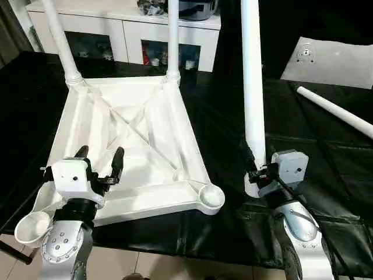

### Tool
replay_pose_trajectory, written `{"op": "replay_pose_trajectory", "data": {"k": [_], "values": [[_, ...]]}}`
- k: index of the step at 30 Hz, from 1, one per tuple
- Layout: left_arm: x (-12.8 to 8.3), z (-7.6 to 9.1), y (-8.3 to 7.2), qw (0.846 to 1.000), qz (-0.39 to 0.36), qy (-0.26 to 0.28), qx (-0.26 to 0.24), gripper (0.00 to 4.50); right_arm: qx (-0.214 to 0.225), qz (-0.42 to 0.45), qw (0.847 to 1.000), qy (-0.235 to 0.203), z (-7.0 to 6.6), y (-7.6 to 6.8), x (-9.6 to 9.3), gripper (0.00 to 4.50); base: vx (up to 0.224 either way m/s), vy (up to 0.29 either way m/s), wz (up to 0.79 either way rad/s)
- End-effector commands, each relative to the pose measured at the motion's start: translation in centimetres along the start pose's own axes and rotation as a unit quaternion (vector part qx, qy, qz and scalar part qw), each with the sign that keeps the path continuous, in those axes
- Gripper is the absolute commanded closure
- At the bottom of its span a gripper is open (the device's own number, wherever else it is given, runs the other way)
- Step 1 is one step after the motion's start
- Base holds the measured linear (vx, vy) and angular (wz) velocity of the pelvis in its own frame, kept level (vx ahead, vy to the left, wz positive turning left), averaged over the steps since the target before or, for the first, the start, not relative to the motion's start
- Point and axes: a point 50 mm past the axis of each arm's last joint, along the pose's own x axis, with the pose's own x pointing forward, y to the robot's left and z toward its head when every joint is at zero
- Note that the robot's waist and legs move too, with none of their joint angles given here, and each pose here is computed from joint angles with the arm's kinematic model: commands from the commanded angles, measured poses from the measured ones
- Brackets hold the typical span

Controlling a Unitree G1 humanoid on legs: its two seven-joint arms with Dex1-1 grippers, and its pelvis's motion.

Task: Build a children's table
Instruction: Pick table leg

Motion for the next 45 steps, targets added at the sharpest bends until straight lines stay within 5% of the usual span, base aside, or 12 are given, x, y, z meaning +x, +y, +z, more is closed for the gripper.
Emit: {"op": "replay_pose_trajectory", "data": {"k": [1,45], "values": [[0.15,0.11,-0.06,1.0,-0.002,-0.006,0.0,0.41,0.002,0.0,1.0,-0.001,0.11,-0.09,0.17,2.65,0.0,0.0,0.0],[0.15,0.11,-0.06,1.0,-0.002,-0.006,0.0,0.41,0.002,0.0,1.0,-0.001,0.11,-0.09,0.17,2.65,0.0,0.0,0.0]]}}
